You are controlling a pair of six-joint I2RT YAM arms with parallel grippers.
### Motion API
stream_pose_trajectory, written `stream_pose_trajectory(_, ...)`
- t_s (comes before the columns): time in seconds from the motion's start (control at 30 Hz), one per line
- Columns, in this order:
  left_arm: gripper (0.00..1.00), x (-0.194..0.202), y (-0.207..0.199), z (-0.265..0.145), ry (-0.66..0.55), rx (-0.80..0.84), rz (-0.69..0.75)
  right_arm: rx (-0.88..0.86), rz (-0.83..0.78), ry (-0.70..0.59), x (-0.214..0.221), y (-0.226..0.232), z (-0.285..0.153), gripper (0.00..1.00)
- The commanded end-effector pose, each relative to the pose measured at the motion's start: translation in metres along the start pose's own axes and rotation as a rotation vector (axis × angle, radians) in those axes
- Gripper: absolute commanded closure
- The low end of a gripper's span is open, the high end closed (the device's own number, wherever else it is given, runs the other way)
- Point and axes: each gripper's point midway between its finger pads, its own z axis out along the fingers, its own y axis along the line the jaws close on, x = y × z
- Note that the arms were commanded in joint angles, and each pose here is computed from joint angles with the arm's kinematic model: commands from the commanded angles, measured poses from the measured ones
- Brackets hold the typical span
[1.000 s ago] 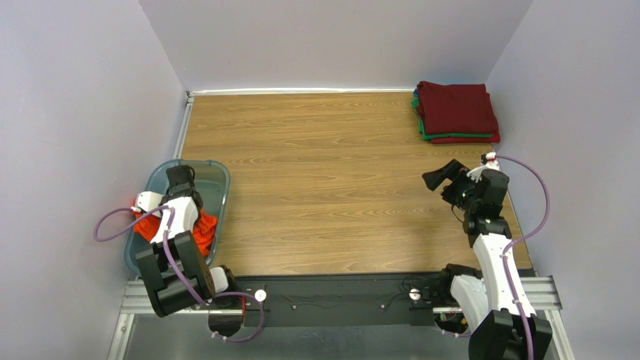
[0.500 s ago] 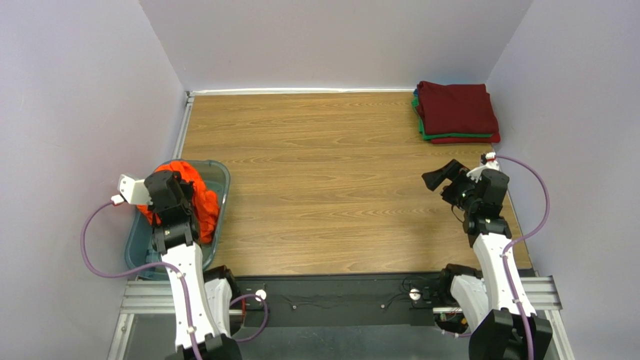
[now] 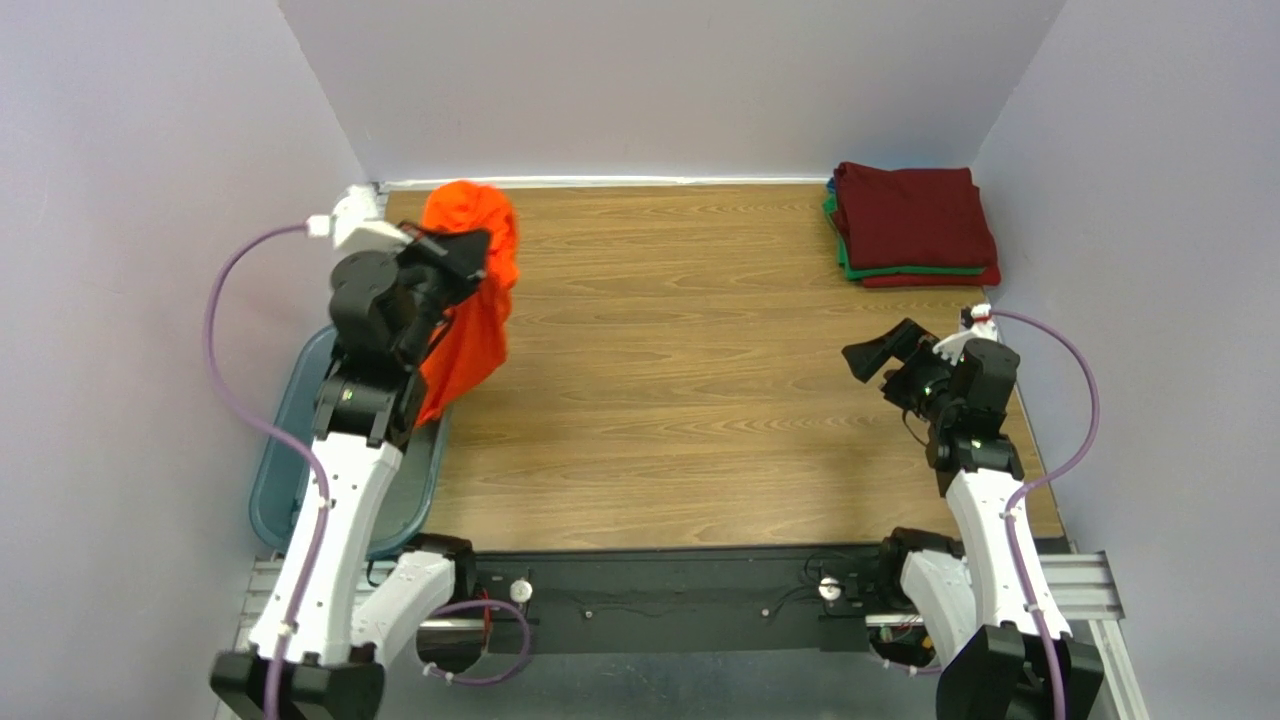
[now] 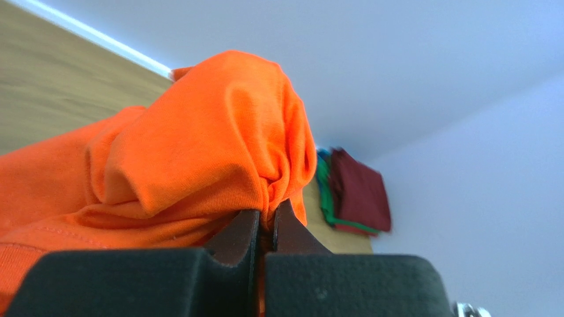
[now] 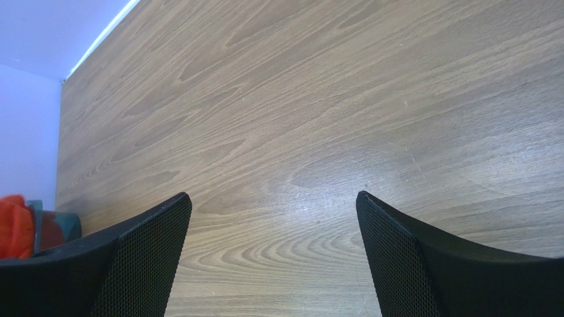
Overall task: Fold and stack the t-shirts
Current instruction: Grab the tshirt from the pile, then move the tshirt to the center of the board
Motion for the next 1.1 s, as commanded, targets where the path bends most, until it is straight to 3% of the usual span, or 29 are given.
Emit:
stream_pose_trajectory(0.0,1.0,0.007,-0.084,0.012,0.016,0.207,0.077,-0.016,-0.018,-0.022,-0.004,0.002,-0.001,0.0)
stream_pose_trajectory(0.07,1.0,0.01,-0.119,0.011,0.027,0.28,0.106,-0.018,-0.016,-0.02,-0.004,0.003,-0.001,0.0)
stream_pose_trajectory(0.23,1.0,0.068,-0.198,0.006,0.135,0.54,0.217,-0.013,-0.011,-0.008,0.002,0.0,0.0,0.0)
stream_pose_trajectory(0.37,1.0,0.108,-0.218,0.007,0.216,0.605,0.266,-0.01,-0.014,-0.018,0.0,0.0,-0.001,0.0)
stream_pose_trajectory(0.53,1.0,0.139,-0.185,0.026,0.244,0.49,0.268,-0.005,-0.023,-0.015,0.001,-0.002,-0.001,0.0)
stream_pose_trajectory(0.63,1.0,0.158,-0.127,0.044,0.238,0.286,0.298,0.0,-0.026,-0.018,-0.001,-0.002,0.0,0.0)
stream_pose_trajectory(0.67,0.89,0.171,-0.093,0.05,0.258,0.193,0.318,-0.018,-0.038,0.002,0.001,0.0,0.001,0.0)
stream_pose_trajectory(0.73,0.42,0.181,-0.056,0.057,0.283,0.087,0.312,-0.039,-0.05,0.019,0.004,0.003,0.002,0.0)
stream_pose_trajectory(0.77,0.13,0.198,-0.024,0.057,0.333,0.009,0.316,-0.036,-0.057,0.031,0.006,0.001,0.005,0.0)
stream_pose_trajectory(0.8,0.02,0.2,0.003,0.059,0.359,-0.067,0.315,-0.04,-0.07,0.041,0.009,0.004,0.006,0.0)
stream_pose_trajectory(0.9,0.02,0.22,0.045,0.05,0.438,-0.139,0.31,0.004,-0.122,0.06,0.019,0.009,0.012,0.0)
stream_pose_trajectory(1.07,0.02,0.248,0.078,0.026,0.535,-0.186,0.305,0.146,-0.116,0.103,0.029,-0.007,0.014,0.0)
